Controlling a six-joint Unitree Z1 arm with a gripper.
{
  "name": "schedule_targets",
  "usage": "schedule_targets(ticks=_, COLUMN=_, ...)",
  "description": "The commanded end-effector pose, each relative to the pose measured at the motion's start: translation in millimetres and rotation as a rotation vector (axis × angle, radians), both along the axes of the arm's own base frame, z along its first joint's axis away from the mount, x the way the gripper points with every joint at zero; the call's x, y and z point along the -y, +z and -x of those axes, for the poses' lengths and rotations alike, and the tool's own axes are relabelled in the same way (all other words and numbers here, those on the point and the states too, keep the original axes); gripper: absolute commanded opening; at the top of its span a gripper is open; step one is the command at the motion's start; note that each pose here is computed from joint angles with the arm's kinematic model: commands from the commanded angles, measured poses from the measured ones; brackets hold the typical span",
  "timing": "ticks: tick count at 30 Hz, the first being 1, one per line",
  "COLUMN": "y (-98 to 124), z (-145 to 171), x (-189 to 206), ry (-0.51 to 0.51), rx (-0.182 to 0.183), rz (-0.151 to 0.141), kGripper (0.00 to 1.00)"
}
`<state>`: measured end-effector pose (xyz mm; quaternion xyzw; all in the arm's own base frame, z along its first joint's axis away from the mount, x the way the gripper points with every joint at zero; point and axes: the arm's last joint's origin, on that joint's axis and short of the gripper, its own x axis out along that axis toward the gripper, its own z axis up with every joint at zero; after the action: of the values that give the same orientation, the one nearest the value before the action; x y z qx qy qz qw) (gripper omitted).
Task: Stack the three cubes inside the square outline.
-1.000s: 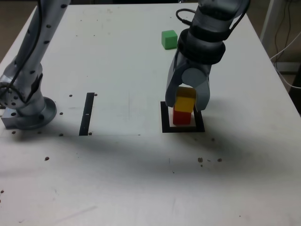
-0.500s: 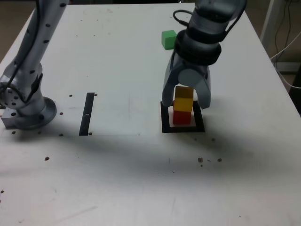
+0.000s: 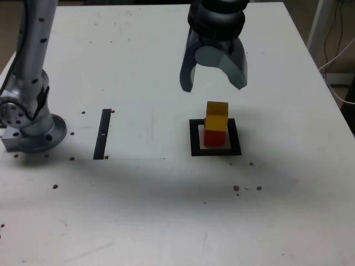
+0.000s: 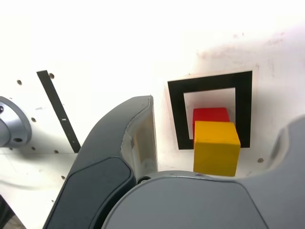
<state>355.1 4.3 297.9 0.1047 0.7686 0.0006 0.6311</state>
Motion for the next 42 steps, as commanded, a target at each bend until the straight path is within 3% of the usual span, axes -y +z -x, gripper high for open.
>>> schedule_targets(ticks=1, y=4, z=3, x=-17, ry=0.027, rx=0.006, rz=-0.004, kGripper=1.00)
schedule_targets(ticks=20, y=-3, z=5, x=-141, ry=0.153, rx=0.004, rz=-0.003, kGripper=1.00)
schedule_targets(ticks=34, y=-13, z=1, x=-223, ry=0.244, rx=0.037, rz=-0.008, kGripper=1.00)
schedule_targets(ticks=42, y=-28, z=0, x=-258, ry=0.286, rx=0.030, rz=0.011, kGripper=1.00)
